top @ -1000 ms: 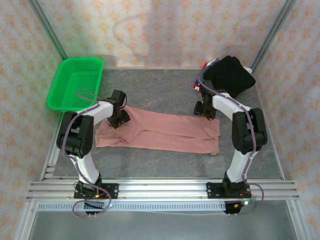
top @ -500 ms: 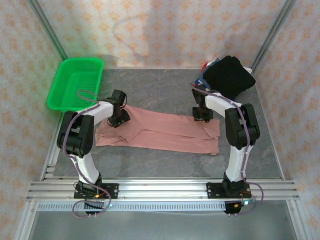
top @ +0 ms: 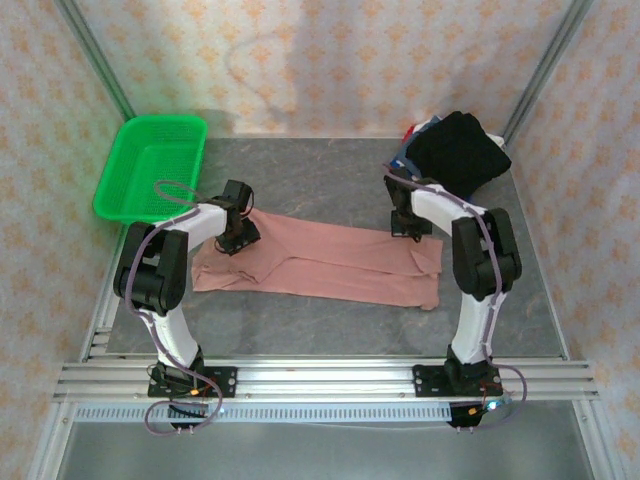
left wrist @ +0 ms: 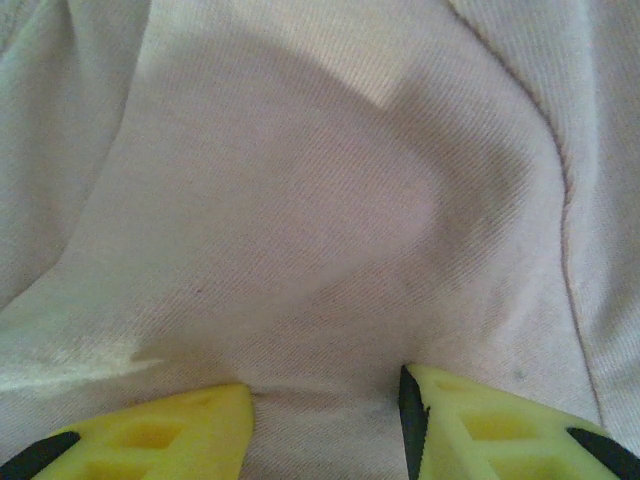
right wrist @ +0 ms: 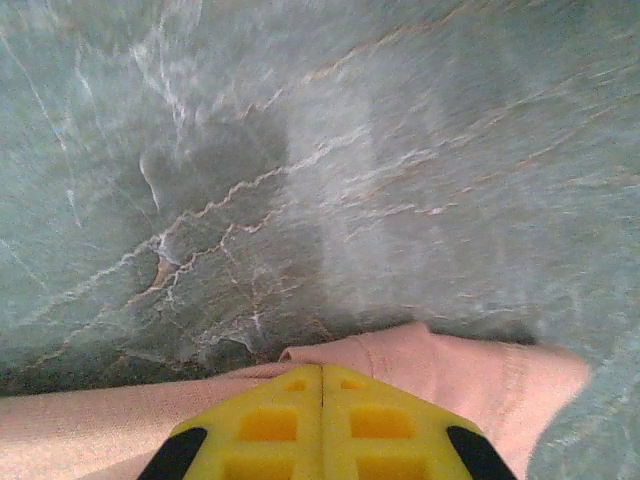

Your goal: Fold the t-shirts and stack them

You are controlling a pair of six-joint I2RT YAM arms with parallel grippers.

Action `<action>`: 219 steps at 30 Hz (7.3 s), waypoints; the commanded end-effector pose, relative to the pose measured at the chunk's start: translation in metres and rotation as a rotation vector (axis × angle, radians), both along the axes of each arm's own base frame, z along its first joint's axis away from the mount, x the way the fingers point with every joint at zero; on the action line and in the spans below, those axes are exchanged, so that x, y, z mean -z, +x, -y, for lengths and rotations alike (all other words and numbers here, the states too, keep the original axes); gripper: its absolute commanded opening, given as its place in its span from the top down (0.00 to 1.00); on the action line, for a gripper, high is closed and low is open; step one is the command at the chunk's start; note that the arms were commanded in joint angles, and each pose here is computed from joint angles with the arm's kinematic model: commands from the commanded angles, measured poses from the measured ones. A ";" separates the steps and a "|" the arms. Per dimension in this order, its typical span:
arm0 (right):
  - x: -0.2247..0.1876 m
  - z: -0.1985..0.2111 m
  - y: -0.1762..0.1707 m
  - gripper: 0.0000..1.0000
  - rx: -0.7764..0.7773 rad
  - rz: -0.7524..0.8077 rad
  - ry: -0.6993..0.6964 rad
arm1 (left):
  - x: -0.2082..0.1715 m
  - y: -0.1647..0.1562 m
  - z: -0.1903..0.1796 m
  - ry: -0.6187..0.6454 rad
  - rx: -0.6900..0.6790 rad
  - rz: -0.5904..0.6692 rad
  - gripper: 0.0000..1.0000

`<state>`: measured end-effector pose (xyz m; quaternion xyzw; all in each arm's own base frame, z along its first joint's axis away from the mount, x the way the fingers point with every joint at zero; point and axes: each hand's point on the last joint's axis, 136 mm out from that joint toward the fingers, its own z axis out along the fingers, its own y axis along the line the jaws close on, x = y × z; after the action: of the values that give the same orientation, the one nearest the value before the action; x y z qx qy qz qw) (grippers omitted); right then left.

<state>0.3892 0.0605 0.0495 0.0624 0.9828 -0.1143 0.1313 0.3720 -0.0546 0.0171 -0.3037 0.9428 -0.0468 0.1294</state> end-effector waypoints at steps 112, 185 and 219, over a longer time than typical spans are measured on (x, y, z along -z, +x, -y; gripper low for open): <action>-0.053 0.101 -0.029 1.00 0.573 0.120 0.254 | 0.034 0.071 -0.012 -0.013 0.072 -0.008 0.69; 0.011 0.005 0.022 1.00 0.267 -0.025 0.551 | -0.010 0.050 0.035 -0.047 0.124 0.094 0.66; -0.038 0.081 0.140 0.77 0.675 0.391 0.731 | 0.029 0.037 0.007 0.111 0.239 -0.082 0.70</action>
<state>0.4901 -0.0009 0.0570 0.4098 0.8825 0.1692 0.1570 0.4345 -0.0768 0.0210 -0.2008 0.9655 -0.0522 0.1572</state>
